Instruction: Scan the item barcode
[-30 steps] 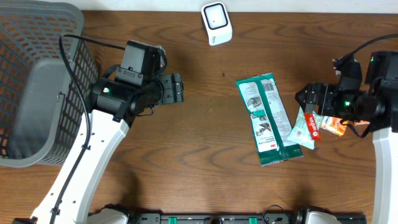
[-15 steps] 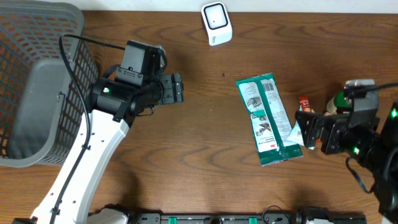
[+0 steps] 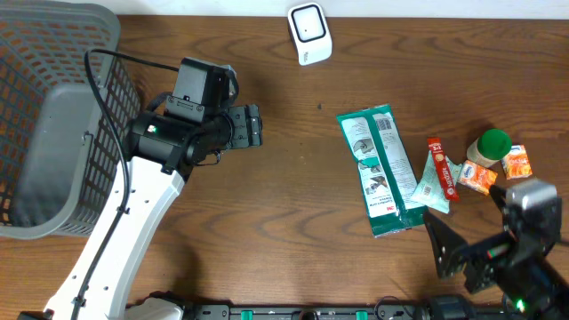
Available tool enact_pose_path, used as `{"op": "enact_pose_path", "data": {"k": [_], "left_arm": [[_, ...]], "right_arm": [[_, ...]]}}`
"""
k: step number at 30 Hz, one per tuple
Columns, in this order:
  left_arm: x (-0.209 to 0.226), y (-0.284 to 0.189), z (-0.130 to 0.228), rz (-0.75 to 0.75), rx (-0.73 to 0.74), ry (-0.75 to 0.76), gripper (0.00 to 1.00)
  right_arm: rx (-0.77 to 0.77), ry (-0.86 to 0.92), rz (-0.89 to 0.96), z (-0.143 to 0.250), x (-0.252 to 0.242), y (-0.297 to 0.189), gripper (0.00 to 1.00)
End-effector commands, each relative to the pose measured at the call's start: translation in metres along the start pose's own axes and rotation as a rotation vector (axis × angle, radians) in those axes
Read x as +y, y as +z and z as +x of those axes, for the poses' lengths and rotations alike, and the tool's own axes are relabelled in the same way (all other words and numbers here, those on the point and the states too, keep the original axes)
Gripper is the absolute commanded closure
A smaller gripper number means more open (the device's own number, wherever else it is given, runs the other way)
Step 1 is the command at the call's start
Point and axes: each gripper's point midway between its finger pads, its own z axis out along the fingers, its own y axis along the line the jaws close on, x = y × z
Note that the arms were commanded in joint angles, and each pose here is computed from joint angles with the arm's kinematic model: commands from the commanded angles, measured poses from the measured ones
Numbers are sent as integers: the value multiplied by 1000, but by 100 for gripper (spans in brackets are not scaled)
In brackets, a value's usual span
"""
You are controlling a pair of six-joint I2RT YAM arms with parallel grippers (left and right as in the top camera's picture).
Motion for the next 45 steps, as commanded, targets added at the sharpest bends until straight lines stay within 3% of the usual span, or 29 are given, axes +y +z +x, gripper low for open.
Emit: {"op": "enact_pose_path", "data": {"k": [1, 14, 24, 30, 39, 45], "left_arm": [[4, 2, 0, -17, 2, 12, 18], [4, 2, 0, -17, 2, 12, 18], [4, 2, 0, -17, 2, 12, 18], [4, 2, 0, -17, 2, 12, 18], [4, 2, 0, -18, 2, 12, 17], [4, 2, 0, -17, 2, 12, 18]], "right_arm": [[-38, -29, 52, 18, -8, -5, 1], [-291, -91, 69, 80, -23, 34, 1], [-691, -178, 83, 38, -33, 57, 1], [-854, -210, 140, 35, -46, 61, 1], [-828, -111, 228, 73, -77, 94, 1], [-614, -44, 244, 113, -89, 127, 1]]}}
